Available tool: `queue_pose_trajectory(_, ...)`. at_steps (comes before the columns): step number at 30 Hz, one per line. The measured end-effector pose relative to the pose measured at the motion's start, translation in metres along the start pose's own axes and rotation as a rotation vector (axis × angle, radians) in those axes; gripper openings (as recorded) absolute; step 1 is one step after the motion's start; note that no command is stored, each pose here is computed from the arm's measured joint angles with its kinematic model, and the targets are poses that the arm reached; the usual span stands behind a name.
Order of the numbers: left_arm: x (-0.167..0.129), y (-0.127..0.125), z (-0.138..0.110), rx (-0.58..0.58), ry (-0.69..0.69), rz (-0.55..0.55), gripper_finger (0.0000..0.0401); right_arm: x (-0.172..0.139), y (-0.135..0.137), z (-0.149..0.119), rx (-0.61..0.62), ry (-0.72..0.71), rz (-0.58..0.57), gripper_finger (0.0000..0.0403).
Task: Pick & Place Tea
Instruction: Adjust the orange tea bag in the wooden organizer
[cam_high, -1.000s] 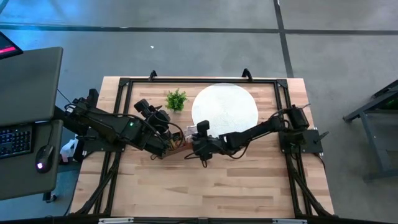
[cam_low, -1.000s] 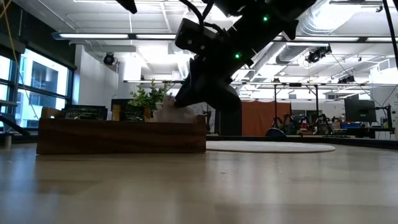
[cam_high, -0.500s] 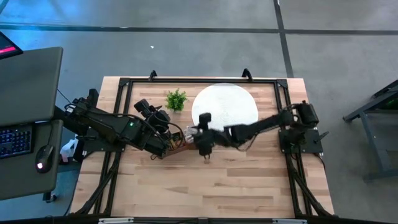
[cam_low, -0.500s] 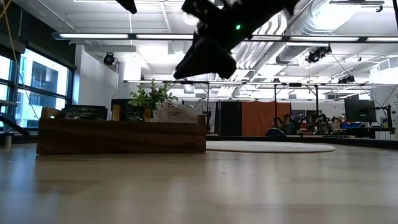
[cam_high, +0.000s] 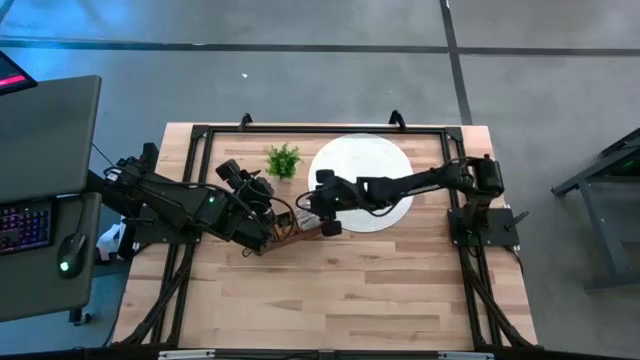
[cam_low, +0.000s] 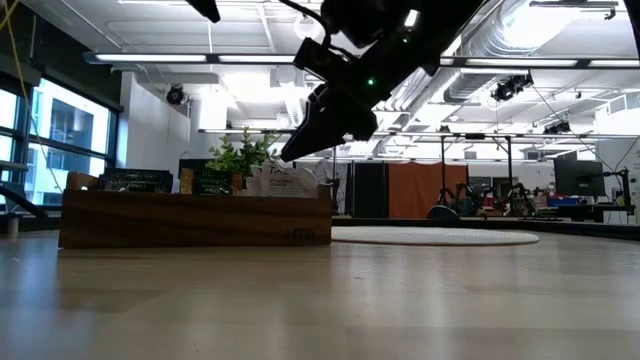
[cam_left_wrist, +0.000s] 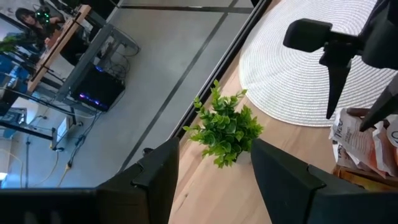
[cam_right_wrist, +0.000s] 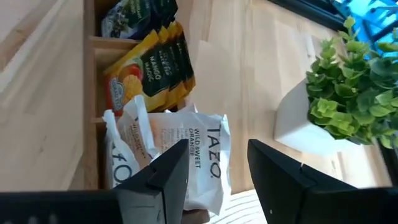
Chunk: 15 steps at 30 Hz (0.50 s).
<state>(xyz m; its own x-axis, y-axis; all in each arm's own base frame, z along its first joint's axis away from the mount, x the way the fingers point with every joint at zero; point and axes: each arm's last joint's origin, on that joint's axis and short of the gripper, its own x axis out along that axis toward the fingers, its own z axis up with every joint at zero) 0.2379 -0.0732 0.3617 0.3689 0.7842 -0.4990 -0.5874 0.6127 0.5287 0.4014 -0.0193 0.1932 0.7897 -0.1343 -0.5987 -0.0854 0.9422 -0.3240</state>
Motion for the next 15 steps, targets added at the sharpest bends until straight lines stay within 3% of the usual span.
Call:
queue_pose_trajectory(11, 0.0, 0.0, 0.0, 0.0, 0.004, -0.003, 0.0195, 0.014, 0.003, -0.012, -0.007, 0.071, -0.054, 0.016)
queue_pose_trajectory(15, 0.0, 0.0, 0.0, 0.001, 0.004, -0.003, 0.0195, 0.014, 0.003, -0.011, 0.002, 0.059, -0.049, 0.0139)
